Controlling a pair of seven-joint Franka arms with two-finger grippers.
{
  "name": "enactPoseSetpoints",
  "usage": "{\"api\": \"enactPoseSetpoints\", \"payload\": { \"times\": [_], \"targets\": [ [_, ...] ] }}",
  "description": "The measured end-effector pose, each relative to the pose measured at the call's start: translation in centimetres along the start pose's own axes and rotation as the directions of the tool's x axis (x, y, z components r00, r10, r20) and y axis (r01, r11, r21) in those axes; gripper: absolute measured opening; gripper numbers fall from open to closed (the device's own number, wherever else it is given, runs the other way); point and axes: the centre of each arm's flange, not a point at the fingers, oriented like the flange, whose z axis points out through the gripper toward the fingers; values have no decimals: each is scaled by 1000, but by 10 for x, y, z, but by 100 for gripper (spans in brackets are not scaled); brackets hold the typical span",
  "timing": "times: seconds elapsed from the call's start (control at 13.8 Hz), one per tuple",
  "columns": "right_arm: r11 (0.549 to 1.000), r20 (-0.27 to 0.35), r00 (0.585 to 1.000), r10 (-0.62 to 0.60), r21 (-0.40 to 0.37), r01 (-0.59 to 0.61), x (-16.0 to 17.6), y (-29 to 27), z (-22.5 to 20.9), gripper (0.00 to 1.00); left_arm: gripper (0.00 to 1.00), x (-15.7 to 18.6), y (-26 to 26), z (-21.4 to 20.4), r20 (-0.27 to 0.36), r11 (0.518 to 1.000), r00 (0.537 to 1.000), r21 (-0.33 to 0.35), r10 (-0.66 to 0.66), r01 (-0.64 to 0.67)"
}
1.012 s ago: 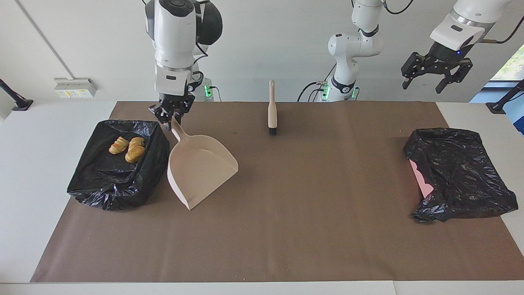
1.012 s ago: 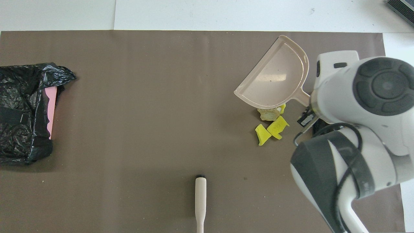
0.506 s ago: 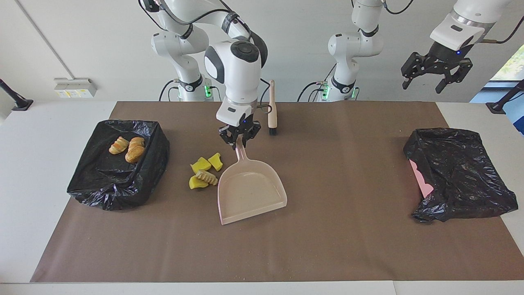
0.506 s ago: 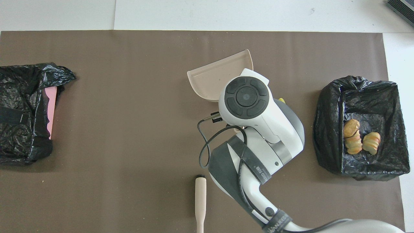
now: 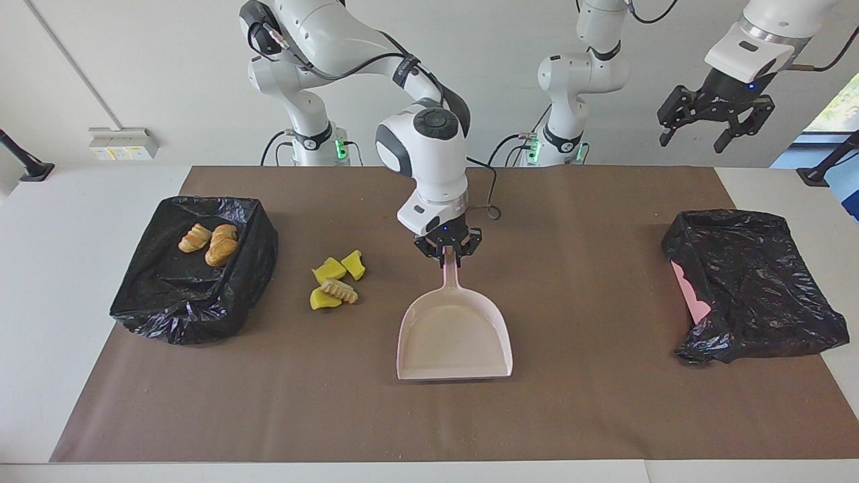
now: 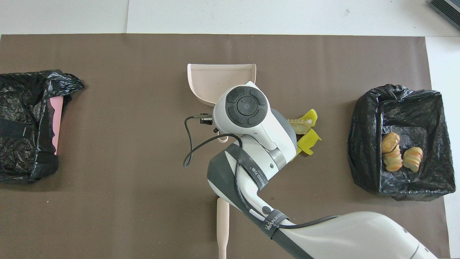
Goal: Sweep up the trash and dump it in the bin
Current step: 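Carry the empty dustpan back and set it on the mat with the right gripper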
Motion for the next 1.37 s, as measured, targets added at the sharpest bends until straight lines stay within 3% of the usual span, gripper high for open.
{"api": "enactPoseSetpoints", "payload": {
  "times": [0.51, 0.94, 1.08, 1.37],
  "targets": [
    [1000, 41, 999, -11, 4, 10, -18, -9, 53, 33, 100, -2, 4, 0, 10, 1000, 1000, -2, 7, -7],
    [1000, 19, 1000, 16, 1, -16, -4, 6, 31, 98, 100, -4, 4, 2, 17, 1000, 1000, -3, 4, -4],
    [999, 57, 998, 22, -31, -20, -14, 6, -6, 100, 100, -5, 5, 1, 13, 1000, 1000, -2, 5, -5],
    [997, 229, 972, 58, -60, -45, -70, 6, -88, 100, 100, 5, 14, 8, -32, 1000, 999, -1, 24, -24]
  ]
}}
